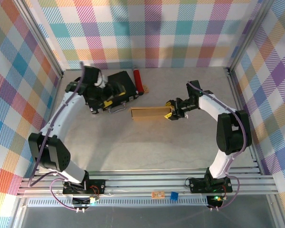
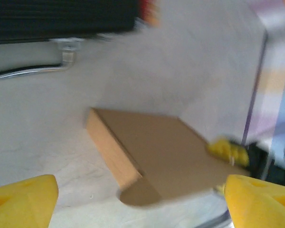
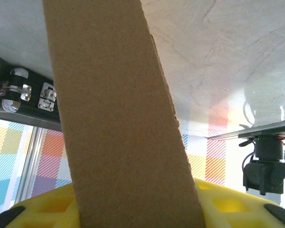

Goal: Fold the paper box

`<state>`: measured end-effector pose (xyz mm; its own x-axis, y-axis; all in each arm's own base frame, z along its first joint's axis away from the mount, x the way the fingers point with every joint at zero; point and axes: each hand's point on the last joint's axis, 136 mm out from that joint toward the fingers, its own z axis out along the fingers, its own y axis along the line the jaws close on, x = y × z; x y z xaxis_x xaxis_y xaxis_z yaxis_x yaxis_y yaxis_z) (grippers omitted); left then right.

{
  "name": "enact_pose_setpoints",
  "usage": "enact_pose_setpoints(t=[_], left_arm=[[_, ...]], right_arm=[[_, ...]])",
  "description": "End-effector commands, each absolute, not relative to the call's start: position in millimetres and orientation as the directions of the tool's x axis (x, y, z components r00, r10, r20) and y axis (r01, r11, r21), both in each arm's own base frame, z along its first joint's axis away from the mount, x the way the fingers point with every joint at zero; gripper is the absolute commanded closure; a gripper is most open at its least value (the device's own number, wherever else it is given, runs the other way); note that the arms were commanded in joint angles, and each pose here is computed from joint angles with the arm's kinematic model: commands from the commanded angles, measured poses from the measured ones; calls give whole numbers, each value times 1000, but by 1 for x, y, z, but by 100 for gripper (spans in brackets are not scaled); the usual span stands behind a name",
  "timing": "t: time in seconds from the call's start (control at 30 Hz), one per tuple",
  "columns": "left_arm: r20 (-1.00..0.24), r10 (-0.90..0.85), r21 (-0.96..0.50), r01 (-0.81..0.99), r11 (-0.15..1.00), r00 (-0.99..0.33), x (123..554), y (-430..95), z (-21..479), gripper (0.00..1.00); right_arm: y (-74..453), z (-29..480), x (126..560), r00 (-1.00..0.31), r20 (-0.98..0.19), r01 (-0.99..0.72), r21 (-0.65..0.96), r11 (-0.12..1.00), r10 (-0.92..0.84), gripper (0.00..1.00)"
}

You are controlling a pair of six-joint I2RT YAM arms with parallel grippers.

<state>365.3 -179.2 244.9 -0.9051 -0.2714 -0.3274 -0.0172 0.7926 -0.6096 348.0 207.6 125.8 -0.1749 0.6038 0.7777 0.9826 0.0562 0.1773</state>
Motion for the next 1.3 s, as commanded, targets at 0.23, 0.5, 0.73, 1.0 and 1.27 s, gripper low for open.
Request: enact_pose_setpoints(t=[0.23,0.5,0.73,1.0,1.27], left_arm=[[-648,583,51,736,675,-490,338,-235,233,17],[-569,764,252,820,514,-304,358,-253,213,3],[-482,850,230,906,355,-210,354,-264,181,0],[-470,856,190,922,336,-215,358,-280,159,2],[-450,865,186,924,335,-223,349,-280,151,18]], right_arm=[[197,113,359,-130,762,991,79,108,634,54],[192,111,369,-135,763,990,80,115,632,54],[188,110,370,-144,768,989,83,126,624,54],[188,109,370,-144,771,989,84,125,621,54],[186,111,375,-149,769,988,94,120,622,51]])
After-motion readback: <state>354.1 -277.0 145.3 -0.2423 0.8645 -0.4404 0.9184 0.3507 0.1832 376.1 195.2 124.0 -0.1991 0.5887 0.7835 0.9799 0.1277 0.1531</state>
